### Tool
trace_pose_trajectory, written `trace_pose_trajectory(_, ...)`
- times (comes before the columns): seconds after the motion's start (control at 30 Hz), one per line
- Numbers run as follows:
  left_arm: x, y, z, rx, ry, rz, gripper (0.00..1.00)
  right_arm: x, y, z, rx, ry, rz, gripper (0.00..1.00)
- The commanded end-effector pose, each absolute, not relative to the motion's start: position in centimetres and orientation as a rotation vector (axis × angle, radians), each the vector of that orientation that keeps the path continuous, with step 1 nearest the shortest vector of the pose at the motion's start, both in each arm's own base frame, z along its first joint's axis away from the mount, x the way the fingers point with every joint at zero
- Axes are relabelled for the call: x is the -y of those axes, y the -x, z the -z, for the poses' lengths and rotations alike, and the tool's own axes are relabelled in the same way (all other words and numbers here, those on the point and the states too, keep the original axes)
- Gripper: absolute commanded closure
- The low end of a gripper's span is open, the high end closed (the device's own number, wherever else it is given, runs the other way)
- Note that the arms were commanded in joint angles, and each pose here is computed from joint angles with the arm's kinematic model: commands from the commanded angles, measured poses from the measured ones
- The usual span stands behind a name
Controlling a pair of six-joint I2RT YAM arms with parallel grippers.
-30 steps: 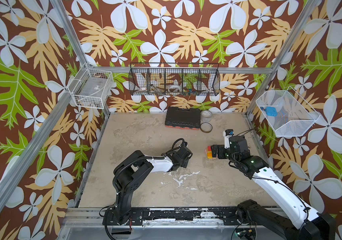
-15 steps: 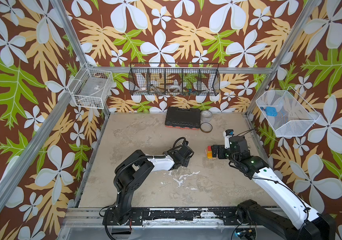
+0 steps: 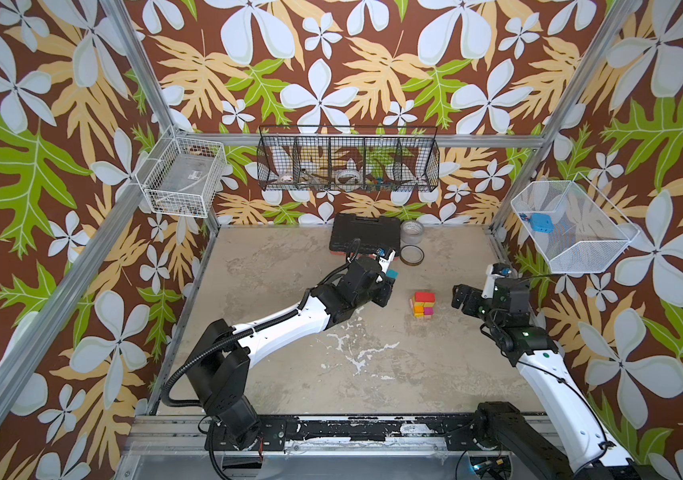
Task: Build the wood block tower
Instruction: 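Move the teal triangle over the red block while the right gripper draws back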
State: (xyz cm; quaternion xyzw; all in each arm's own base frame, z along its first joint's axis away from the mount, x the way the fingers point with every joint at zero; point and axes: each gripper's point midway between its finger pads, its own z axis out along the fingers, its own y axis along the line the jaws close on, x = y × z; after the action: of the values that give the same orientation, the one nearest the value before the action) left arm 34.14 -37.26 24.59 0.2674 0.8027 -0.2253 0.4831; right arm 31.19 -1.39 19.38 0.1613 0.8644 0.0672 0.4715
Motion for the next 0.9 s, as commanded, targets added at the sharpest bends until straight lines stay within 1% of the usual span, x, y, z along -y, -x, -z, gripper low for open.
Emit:
trace_pose_trajectory(0.0, 38.3, -33.3, -27.1, -1.822, -0.820, 0.550, 1.00, 2.2, -31.5, -20.5, -2.047, -0.425, -0.238, 0.02)
trace_pose_trajectory(0.13, 39.4, -31.7, -28.2, -1.652, -1.034, 0.536, 1.00, 3.1, -31.7, -20.6, -2.019, -0.462, -0.247, 0.02)
trace_pose_trajectory(0.17, 39.9, -30.5, -27.8, -1.582, -1.148, 0.542, 1.00, 3.2, -31.8, -20.8, -2.013, -0.463, -0.246, 0.02)
trace_pose_trajectory(0.23, 40.1, -29.0, -27.2, -1.467, -1.282, 0.515, 1.00, 3.4, -32.0, -20.6, -2.012, -0.479, -0.236, 0.02)
trace_pose_trajectory(0.33, 40.2, -28.1, -27.1, -1.368, -1.345, 0.498, 1.00, 3.7, -32.5, -20.3, -2.009, -0.495, -0.226, 0.02)
trace_pose_trajectory(0.47, 41.3, -27.8, -26.2, -1.335, -1.448, 0.511, 1.00, 4.1, -33.1, -20.1, -2.004, -0.523, -0.226, 0.02)
trace_pose_trajectory(0.7, 45.0, -28.9, -23.0, -1.416, -1.675, 0.576, 1.00, 4.7, -33.7, -19.6, -1.994, -0.559, -0.204, 0.02)
trace_pose_trajectory(0.87, 46.7, -29.8, -21.3, -1.448, -1.750, 0.602, 1.00, 4.9, -33.8, -20.0, -1.977, -0.564, -0.198, 0.02)
